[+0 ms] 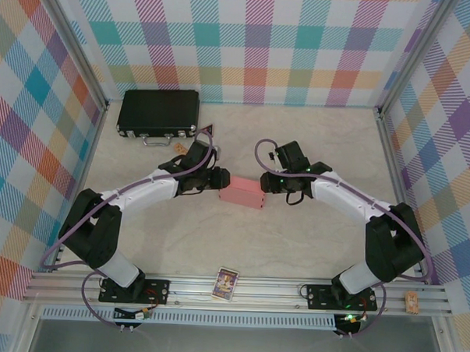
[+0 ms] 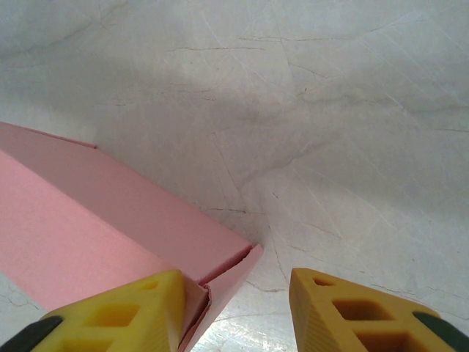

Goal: Fold the paper box

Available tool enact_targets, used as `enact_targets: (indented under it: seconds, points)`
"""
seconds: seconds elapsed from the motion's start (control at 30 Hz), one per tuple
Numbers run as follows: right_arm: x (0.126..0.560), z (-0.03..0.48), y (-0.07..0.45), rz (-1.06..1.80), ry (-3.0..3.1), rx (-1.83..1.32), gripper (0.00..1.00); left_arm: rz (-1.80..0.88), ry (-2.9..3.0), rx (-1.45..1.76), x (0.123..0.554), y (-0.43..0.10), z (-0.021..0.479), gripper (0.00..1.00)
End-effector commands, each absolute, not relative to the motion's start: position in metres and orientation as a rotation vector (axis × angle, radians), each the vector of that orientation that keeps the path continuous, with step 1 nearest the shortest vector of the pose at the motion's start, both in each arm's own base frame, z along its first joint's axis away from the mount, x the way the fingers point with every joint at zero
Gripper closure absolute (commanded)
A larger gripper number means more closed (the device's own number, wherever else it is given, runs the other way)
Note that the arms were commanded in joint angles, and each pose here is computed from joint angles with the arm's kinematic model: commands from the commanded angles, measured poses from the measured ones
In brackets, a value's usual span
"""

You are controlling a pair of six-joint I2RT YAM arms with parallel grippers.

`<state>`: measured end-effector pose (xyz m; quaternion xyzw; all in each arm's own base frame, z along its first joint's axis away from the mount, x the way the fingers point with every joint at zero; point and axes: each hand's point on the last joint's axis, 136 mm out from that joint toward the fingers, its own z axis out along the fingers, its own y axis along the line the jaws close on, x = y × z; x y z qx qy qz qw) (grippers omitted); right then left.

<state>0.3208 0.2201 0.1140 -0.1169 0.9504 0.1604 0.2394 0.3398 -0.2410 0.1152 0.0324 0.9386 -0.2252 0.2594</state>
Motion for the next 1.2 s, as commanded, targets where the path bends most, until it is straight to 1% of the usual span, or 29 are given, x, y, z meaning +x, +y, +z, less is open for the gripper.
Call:
enact_targets:
  seconds: [0.0, 0.17, 0.37, 0.63, 0.7, 0.9, 0.97, 1.03, 1.1, 1.13, 1.17]
  points:
    - [0.298, 0.090, 0.213, 0.402, 2.698, -0.356, 0.57, -0.474, 2.698, 0.126, 0.307, -0.220, 0.076, 0.63]
    - [0.296, 0.106, 0.229, 0.549, 2.633, -0.376, 0.57, -0.516, 2.667, 0.142, 0.304, -0.221, 0.081, 0.62]
    - [0.284, 0.112, 0.239, 0.672, 2.599, -0.448, 0.58, -0.549, 2.616, 0.150, 0.297, -0.218, 0.089, 0.60]
    - [0.280, 0.116, 0.236, 0.671, 2.577, -0.463, 0.56, -0.628, 2.504, 0.161, 0.295, -0.221, 0.108, 0.56]
    - [0.283, 0.120, 0.236, 0.666, 2.561, -0.456, 0.56, -0.630, 2.472, 0.159, 0.296, -0.220, 0.117, 0.52]
    - [0.301, 0.142, 0.235, 0.663, 2.512, -0.439, 0.55, -0.604, 2.385, 0.197, 0.292, -0.210, 0.144, 0.36]
    - [0.307, 0.148, 0.236, 0.679, 2.495, -0.445, 0.55, -0.614, 2.379, 0.228, 0.286, -0.210, 0.148, 0.34]
    - [0.311, 0.153, 0.241, 0.717, 2.480, -0.475, 0.53, -0.637, 2.385, 0.285, 0.276, -0.212, 0.148, 0.35]
    - [0.314, 0.156, 0.248, 0.743, 2.483, -0.520, 0.52, -0.652, 2.400, 0.326, 0.266, -0.215, 0.145, 0.38]
    - [0.316, 0.155, 0.251, 0.749, 2.485, -0.543, 0.52, -0.649, 2.430, 0.341, 0.258, -0.214, 0.138, 0.42]
    - [0.317, 0.154, 0.255, 0.763, 2.490, -0.565, 0.50, -0.645, 2.448, 0.352, 0.251, -0.213, 0.133, 0.50]
